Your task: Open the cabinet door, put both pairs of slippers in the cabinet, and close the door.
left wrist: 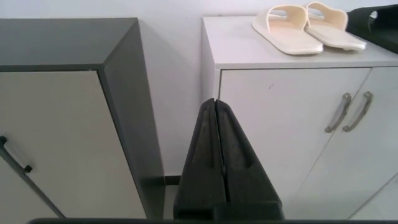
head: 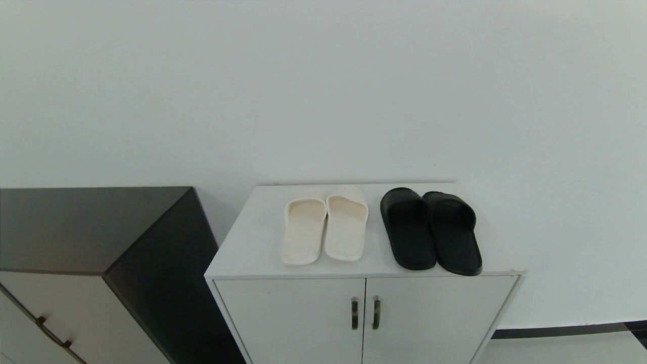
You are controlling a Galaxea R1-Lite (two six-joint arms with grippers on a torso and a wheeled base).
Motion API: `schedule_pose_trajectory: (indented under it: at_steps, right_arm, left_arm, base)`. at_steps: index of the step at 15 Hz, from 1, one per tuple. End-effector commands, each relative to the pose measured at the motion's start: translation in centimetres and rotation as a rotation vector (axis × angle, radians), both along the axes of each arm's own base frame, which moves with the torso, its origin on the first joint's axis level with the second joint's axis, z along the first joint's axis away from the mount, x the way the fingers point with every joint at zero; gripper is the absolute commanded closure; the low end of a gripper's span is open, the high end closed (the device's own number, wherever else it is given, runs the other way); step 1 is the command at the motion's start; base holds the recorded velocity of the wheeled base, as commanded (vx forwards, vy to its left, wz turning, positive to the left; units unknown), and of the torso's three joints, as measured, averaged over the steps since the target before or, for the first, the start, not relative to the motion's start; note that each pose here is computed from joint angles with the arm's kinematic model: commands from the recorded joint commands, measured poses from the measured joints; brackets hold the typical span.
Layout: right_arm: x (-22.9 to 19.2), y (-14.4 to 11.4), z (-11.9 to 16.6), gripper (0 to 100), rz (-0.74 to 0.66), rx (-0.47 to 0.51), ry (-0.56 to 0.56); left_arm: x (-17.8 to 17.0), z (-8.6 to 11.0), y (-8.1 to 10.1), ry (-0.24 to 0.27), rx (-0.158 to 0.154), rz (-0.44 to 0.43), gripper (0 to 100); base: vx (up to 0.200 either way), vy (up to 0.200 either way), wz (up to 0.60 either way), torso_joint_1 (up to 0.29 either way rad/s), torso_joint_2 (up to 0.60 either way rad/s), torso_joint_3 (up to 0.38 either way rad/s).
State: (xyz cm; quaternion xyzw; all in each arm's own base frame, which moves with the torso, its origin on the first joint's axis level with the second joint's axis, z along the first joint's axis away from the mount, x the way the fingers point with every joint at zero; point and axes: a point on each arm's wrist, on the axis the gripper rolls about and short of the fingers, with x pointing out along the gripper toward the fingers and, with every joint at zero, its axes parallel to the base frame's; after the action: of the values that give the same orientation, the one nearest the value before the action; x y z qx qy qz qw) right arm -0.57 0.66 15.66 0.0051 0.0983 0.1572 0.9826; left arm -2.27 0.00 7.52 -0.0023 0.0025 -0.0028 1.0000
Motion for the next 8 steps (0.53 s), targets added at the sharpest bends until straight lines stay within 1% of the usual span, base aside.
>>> schedule_pose_trajectory:
  at_steps: [1, 2, 3, 4, 5, 6, 7, 8]
  right_arm:
    - [6.5, 0.5, 1.4, 0, 0.103, -0.015, 0.211]
    - [8.0, 0.8, 2.0, 0, 0.13, -0.015, 0.224]
    - [9.6, 1.4, 2.7, 0, 0.13, 0.013, 0.247]
    - [11.1, 2.7, 3.5, 0, 0.135, 0.059, 0.274]
    - [12.4, 4.6, 4.2, 0, 0.129, 0.101, 0.279]
    - [13.4, 6.9, 4.8, 0, 0.088, 0.127, 0.254]
    - [14.0, 8.4, 5.2, 0, 0.07, 0.132, 0.233]
    - [15.5, 10.8, 5.5, 0, 0.034, 0.117, 0.219]
  left_arm:
    - [0.0, 0.0, 0.0, 0.0, 0.0, -0.001, 100]
    - [0.0, 0.0, 0.0, 0.0, -0.001, -0.001, 100]
    - [0.0, 0.0, 0.0, 0.0, -0.001, -0.001, 100]
    - [0.0, 0.0, 0.0, 0.0, -0.001, -0.001, 100]
    - [0.0, 0.0, 0.0, 0.0, -0.001, -0.001, 100]
    - [0.0, 0.0, 0.0, -0.002, -0.001, -0.001, 100]
    - [0.0, 0.0, 0.0, 0.0, -0.001, -0.001, 100]
    - [0.0, 0.0, 0.0, 0.0, -0.001, -0.001, 100]
  base:
    - [0.0, 0.0, 0.0, 0.0, 0.0, 0.0]
    - [0.0, 0.0, 0.0, 0.0, 0.0, 0.0]
    - [0.0, 0.0, 0.0, 0.0, 0.0, 0.0]
    - [0.0, 0.0, 0.0, 0.0, 0.0, 0.0]
    - [0.0, 0.0, 0.0, 0.0, 0.0, 0.0]
    - [0.0, 0.0, 0.0, 0.0, 0.0, 0.0]
    - [0.0, 0.0, 0.0, 0.0, 0.0, 0.0]
    - [0.0, 0.0, 0.0, 0.0, 0.0, 0.0]
